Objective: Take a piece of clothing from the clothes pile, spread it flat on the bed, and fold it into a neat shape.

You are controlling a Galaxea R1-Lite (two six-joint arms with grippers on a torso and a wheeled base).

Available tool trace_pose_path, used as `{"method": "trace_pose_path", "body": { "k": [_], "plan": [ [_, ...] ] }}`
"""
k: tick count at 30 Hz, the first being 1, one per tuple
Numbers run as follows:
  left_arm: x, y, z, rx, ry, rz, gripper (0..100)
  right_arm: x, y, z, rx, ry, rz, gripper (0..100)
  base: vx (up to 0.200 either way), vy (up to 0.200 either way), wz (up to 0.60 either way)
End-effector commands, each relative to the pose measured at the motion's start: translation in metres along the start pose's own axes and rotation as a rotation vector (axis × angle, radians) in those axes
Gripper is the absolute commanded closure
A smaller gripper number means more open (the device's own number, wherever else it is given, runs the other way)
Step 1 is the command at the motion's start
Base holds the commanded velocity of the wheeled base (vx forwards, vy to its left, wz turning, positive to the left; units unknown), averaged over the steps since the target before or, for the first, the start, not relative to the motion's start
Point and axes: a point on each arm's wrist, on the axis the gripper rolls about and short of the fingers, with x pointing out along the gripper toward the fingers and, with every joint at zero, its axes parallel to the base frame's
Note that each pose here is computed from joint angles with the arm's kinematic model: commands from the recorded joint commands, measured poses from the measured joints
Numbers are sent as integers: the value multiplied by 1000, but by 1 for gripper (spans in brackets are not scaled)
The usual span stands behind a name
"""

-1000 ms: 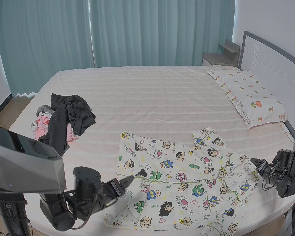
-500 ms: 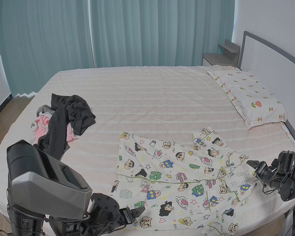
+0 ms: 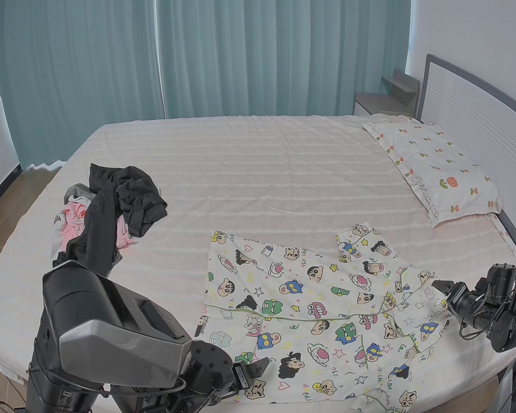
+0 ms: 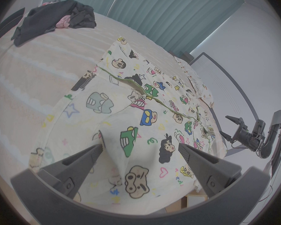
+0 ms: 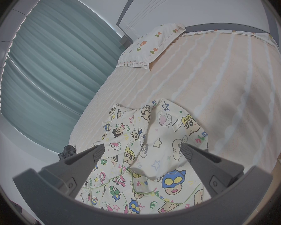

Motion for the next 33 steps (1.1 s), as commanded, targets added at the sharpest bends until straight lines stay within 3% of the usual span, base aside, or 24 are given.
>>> {"method": "trace_pose_path", "body": {
  "k": [1, 4, 5, 14, 22, 27, 33],
  "plan": [
    [8, 2, -1, -1, -7, 9, 0, 0, 0, 2, -1, -15, 8, 0, 0, 0, 0],
    [9, 2, 0, -3, -12, 12, 0, 0, 0, 2, -1, -15, 8, 0, 0, 0, 0],
    [9, 2, 0, -3, -12, 12, 100, 0, 0, 2, -1, -15, 8, 0, 0, 0, 0],
    [0, 13, 2, 4, -88, 122, 100, 0, 0, 2, -1, -13, 7, 0, 0, 0, 0],
    [2, 27, 36, 73, -182, 180, 100, -2, 0, 0, -1, -8, 4, 0, 0, 0, 0],
    [9, 33, 54, 80, -251, 165, 100, -2, -1, 0, -1, -4, 2, 0, 0, 0, 0],
    [17, 48, 58, 109, -243, 150, 100, -3, -1, -1, -1, -2, 1, 0, 0, 0, 0]
  ]
}}
